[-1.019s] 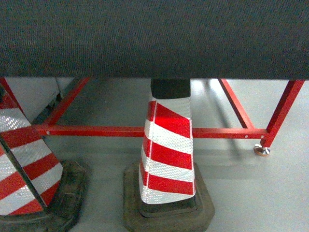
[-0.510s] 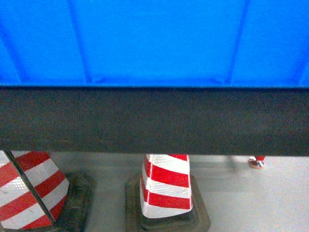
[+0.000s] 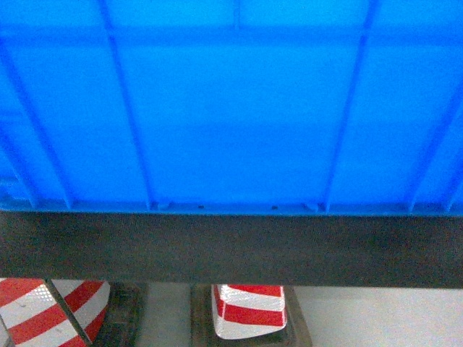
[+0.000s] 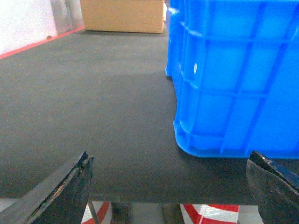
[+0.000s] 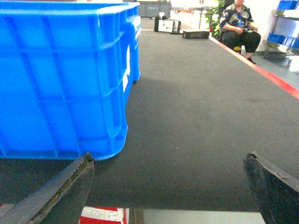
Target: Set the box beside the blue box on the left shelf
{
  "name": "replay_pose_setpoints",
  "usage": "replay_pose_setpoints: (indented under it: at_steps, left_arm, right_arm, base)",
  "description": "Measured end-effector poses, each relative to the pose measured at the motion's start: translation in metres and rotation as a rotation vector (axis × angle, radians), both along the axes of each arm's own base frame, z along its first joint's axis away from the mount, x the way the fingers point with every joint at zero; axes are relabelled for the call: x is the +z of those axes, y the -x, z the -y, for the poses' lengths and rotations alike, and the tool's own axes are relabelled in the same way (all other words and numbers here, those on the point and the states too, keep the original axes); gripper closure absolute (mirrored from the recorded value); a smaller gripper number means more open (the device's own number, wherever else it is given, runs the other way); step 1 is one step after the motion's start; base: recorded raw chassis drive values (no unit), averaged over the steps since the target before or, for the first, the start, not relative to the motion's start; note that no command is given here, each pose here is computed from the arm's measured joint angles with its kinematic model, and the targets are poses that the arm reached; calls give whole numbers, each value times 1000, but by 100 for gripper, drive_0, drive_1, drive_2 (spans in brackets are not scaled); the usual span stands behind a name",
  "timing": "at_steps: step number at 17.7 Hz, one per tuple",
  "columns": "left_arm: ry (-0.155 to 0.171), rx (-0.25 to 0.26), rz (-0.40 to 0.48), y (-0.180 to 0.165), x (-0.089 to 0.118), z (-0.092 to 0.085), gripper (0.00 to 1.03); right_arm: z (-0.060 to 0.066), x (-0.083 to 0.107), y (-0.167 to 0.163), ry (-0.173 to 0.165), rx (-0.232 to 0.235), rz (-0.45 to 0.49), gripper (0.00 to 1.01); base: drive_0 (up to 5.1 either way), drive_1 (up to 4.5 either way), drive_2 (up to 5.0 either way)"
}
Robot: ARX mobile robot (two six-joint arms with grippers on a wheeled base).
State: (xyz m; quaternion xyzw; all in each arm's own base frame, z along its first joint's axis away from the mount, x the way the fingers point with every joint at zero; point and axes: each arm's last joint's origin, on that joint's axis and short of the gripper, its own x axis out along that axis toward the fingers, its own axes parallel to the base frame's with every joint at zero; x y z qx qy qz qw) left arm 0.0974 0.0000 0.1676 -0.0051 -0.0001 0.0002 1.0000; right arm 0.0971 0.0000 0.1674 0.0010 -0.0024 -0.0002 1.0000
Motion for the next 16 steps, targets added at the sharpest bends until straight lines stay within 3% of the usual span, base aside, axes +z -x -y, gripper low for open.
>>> replay_pose_setpoints:
  at_steps: [16]
  left_arm:
    - [0,0,1,0,0,0,5]
  right_arm:
    - [0,0,0,0,0,-1,3]
  base:
    - [0,0,0]
